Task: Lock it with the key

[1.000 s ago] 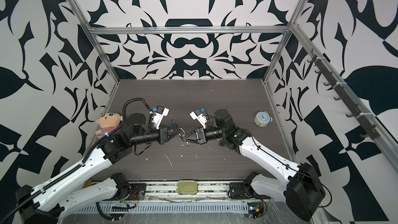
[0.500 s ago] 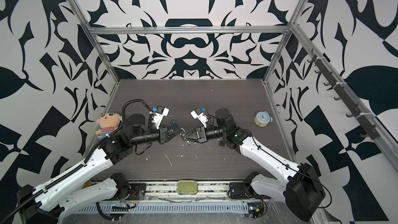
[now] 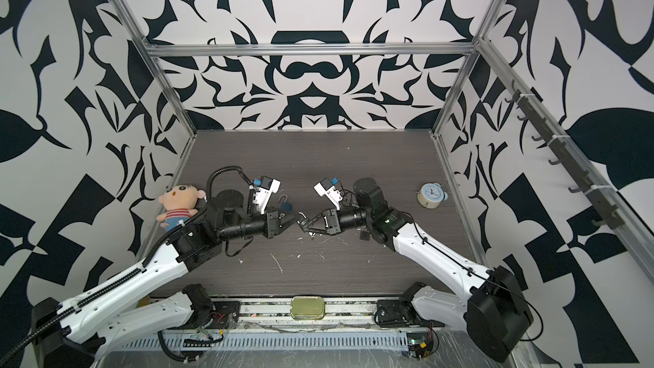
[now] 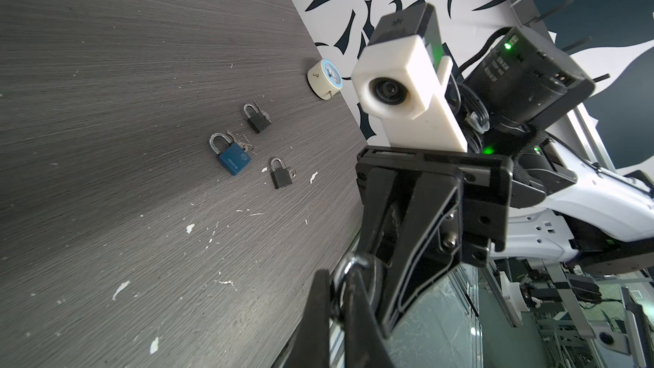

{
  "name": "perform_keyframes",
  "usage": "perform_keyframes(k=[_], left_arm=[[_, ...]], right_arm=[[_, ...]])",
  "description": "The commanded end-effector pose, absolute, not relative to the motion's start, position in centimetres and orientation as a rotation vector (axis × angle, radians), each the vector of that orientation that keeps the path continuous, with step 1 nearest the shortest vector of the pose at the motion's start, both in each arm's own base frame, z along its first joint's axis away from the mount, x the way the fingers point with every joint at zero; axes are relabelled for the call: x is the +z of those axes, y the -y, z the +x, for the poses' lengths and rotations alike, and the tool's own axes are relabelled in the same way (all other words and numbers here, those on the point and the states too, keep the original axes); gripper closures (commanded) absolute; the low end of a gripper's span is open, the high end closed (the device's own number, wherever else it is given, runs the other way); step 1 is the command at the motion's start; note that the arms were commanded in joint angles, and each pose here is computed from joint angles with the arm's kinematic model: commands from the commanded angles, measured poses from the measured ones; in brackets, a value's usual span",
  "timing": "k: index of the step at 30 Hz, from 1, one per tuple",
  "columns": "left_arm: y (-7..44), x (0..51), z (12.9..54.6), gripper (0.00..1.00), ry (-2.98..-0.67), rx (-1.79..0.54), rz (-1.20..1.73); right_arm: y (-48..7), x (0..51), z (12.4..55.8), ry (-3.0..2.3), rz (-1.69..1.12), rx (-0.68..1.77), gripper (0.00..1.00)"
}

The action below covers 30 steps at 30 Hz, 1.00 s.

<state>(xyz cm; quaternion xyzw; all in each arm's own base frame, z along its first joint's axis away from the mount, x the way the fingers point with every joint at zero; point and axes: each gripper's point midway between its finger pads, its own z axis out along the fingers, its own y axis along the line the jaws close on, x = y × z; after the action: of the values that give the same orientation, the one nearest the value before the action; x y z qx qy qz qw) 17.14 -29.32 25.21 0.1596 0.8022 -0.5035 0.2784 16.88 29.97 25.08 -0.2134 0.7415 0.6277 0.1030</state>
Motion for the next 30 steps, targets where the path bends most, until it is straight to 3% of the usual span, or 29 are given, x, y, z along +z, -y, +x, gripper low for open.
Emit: perform_keyframes(k=[1,30], left_arm=[[30.4,20.2,9.0,1.0,-2.4,-1.511,0.73],[31.8,19.0,5.9,1.0,-2.429,-1.567,0.826]], right_arm=[[-30.5,33.4,21.9,-1.767,-0.62,1.704,1.0],[-30.9,32.8,26.0,-1.754,-0.572,1.632,1.0]])
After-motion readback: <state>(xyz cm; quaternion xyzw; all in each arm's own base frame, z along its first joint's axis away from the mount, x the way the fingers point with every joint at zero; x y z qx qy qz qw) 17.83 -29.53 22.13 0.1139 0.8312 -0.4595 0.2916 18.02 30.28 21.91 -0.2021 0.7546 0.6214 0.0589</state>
